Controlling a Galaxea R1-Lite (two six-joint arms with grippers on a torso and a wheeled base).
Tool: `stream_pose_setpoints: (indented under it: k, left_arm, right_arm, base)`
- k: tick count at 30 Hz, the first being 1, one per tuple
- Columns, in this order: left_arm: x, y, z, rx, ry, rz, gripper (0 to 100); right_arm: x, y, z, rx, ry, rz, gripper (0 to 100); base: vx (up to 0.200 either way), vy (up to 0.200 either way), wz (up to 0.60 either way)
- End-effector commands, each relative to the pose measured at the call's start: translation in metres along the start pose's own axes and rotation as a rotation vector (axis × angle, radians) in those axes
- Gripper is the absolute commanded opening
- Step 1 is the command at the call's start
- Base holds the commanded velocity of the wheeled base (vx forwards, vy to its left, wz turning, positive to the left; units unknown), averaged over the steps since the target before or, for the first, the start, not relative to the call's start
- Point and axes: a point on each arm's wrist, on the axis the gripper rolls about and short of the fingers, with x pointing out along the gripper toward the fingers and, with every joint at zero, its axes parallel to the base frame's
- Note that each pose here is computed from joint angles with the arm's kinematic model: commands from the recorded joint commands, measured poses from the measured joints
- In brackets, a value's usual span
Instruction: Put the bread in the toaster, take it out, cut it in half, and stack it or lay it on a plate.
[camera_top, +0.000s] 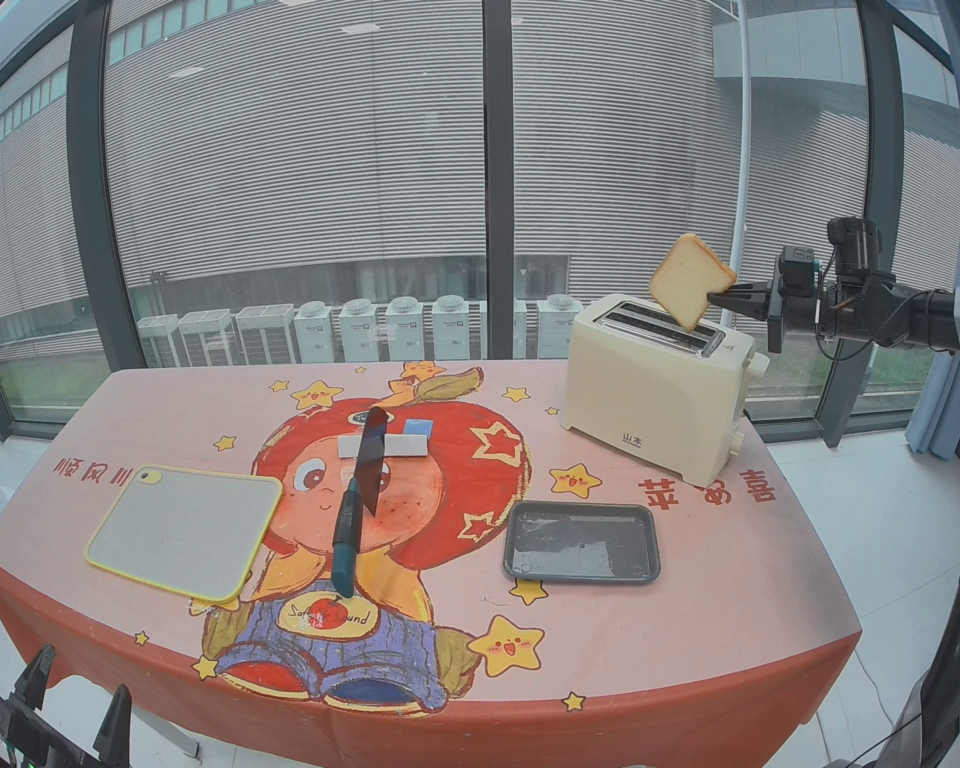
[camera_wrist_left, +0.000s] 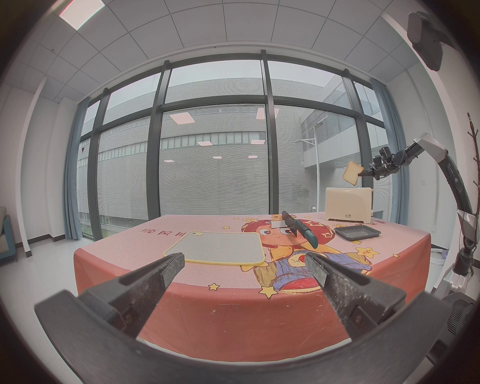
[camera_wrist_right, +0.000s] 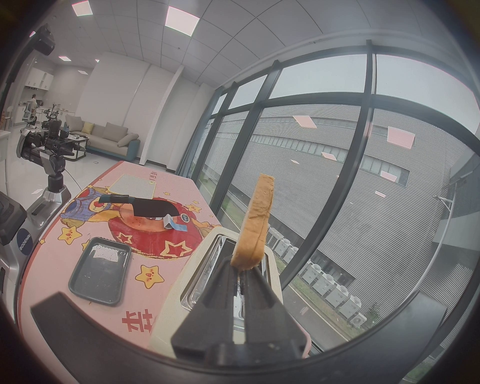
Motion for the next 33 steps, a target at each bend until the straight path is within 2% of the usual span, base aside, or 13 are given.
stream_pose_setpoints:
  k: [1, 25, 33]
  left_arm:
    - [0.001, 0.0, -0.005, 0.0, 0.019, 0.0, 100]
    - [0.001, 0.0, -0.005, 0.0, 0.019, 0.0, 100]
    - [0.001, 0.0, -0.005, 0.0, 0.019, -0.001, 100]
  right_arm:
    - [0.002, 0.001, -0.002, 0.004, 0.002, 0.006, 0]
    - [0.01, 0.006, -0.026, 0.023, 0.036, 0.031, 0]
    - [0.01, 0.005, -0.028, 0.018, 0.038, 0.032, 0]
  base:
    - [0.0, 0.0, 0.0]
    - [0.0, 0.0, 0.0]
    - [0.0, 0.0, 0.0]
